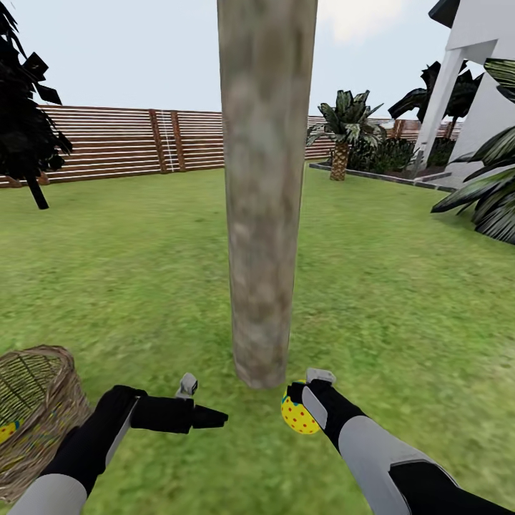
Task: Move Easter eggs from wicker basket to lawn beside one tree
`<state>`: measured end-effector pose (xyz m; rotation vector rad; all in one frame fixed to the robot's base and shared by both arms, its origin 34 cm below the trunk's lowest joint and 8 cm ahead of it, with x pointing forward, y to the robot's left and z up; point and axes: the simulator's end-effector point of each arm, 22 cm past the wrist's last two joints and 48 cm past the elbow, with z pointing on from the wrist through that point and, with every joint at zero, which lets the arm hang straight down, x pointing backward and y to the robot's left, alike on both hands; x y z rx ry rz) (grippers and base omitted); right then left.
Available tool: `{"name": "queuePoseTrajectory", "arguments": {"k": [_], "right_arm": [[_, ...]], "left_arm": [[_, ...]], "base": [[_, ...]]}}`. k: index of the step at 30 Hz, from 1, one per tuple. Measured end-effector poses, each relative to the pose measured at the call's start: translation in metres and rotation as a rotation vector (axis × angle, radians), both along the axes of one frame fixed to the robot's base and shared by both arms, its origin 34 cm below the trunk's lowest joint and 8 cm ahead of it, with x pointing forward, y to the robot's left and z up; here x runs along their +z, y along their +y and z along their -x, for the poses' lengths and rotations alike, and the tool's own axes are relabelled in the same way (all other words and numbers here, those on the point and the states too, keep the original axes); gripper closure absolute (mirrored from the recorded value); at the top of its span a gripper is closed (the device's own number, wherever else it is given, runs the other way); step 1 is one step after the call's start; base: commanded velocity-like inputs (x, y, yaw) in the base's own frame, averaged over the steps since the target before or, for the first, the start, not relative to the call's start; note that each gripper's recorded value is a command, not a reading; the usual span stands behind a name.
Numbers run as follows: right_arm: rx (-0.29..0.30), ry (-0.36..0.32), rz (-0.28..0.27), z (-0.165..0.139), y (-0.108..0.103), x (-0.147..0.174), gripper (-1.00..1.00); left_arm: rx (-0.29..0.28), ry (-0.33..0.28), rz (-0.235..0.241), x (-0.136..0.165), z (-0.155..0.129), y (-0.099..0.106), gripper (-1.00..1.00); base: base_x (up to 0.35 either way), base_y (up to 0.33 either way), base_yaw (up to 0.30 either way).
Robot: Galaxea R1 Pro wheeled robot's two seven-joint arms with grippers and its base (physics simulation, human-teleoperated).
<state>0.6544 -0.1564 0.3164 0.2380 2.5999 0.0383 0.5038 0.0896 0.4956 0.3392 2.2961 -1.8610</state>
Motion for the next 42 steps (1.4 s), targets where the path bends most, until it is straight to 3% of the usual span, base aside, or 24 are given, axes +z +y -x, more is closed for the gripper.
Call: {"name": "queuePoseTrajectory", "arguments": {"k": [9, 17, 23, 28, 37, 42], "right_arm": [[0.002, 0.019, 0.002, 0.004, 0.0, -0.016, 1.0], [-0.018, -0.027, -0.002, -0.005, -0.001, -0.027, 1.0], [0.039, -0.027, -0.004, -0.004, 0.009, -0.038, 1.0], [0.026, -0.071, -0.006, -0.012, 0.008, -0.042, 1.0], [0.025, -0.04, -0.006, -0.004, 0.008, -0.063, 1.0], [0.025, -0.023, -0.006, 0.0, 0.008, -0.075, 1.0]], "left_arm": [[0.002, 0.028, 0.0, -0.013, 0.0, 0.002, -1.0], [0.003, 0.056, -0.003, -0.028, 0.0, 0.003, -1.0], [0.001, 0.061, -0.013, -0.041, 0.001, 0.003, -1.0], [0.001, 0.08, -0.013, -0.05, 0.002, 0.002, -1.0], [0.012, 0.109, -0.018, -0.067, 0.001, 0.008, -1.0], [0.012, 0.092, -0.023, -0.076, 0.0, 0.011, -1.0]], "base": [[0.002, 0.0, 0.0], [0.0, 0.0, 0.0], [0.0, 0.0, 0.0], [0.0, 0.0, 0.0], [0.0, 0.0, 0.0], [0.0, 0.0, 0.0]]}}
